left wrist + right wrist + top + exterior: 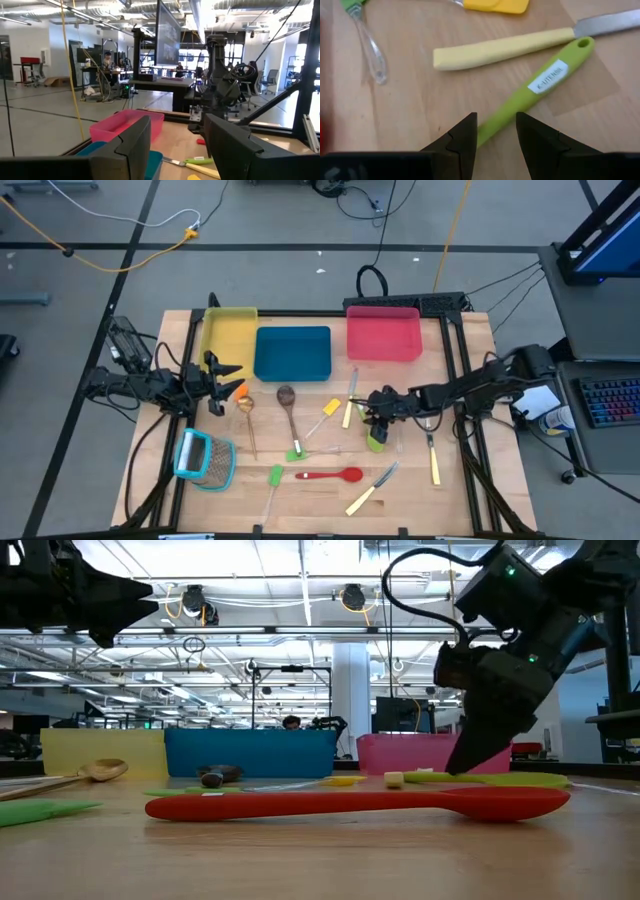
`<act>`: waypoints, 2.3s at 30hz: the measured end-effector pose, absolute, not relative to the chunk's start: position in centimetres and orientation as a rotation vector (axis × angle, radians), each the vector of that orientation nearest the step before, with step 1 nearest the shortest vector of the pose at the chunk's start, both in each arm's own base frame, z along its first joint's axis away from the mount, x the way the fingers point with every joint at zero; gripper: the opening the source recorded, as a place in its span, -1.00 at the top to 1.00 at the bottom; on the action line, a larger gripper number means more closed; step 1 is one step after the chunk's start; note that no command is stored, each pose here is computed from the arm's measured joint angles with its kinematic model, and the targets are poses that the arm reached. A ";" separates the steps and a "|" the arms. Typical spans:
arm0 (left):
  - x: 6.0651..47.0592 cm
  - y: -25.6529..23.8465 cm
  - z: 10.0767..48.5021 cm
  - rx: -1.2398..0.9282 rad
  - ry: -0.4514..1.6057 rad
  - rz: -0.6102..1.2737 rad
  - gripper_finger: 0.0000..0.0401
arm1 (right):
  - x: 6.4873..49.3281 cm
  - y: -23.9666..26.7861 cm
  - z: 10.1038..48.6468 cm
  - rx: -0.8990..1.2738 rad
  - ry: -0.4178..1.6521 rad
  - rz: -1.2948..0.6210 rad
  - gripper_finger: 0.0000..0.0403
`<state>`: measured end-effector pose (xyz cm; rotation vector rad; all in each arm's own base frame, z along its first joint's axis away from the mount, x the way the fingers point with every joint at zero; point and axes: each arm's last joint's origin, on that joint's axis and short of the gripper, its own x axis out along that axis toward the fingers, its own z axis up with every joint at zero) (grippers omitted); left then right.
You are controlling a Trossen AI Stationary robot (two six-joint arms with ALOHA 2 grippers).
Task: Pick & Place Kitchen Items
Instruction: Put the green serving spoon into the red bin
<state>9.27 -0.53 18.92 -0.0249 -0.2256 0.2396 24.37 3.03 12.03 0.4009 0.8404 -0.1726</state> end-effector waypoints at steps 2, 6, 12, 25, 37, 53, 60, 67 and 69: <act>9.3 -0.5 18.9 -0.025 -0.225 0.240 0.05 | 24.6 3.0 11.6 0.400 0.842 -0.175 0.36; 9.3 -0.5 18.9 -0.024 -0.222 0.240 0.05 | 24.7 3.0 11.0 0.377 0.857 -0.209 0.36; 9.3 -0.5 18.9 -0.023 -0.221 0.240 0.05 | 24.7 2.9 10.9 0.302 0.854 -0.218 0.36; 9.3 -0.5 18.9 -0.023 -0.219 0.241 0.05 | 25.6 3.0 12.2 0.248 0.918 -0.217 0.36; 9.3 -0.5 18.8 -0.049 -0.219 0.264 0.05 | 26.2 2.8 13.6 0.248 1.004 -0.325 0.36; 9.3 -0.5 18.8 -0.044 -0.216 0.265 0.05 | 24.0 1.2 11.2 0.298 1.048 -0.430 0.38; 9.3 -0.5 18.6 -0.037 -0.196 0.265 0.05 | 23.5 0.3 10.8 0.291 1.069 -0.467 0.72; 9.3 -0.5 18.6 -0.037 -0.195 0.265 0.05 | 23.9 0.2 11.5 0.256 1.025 -0.431 0.82; 9.3 -0.5 18.6 -0.036 -0.195 0.265 0.05 | 24.0 0.2 12.1 0.246 1.007 -0.412 0.82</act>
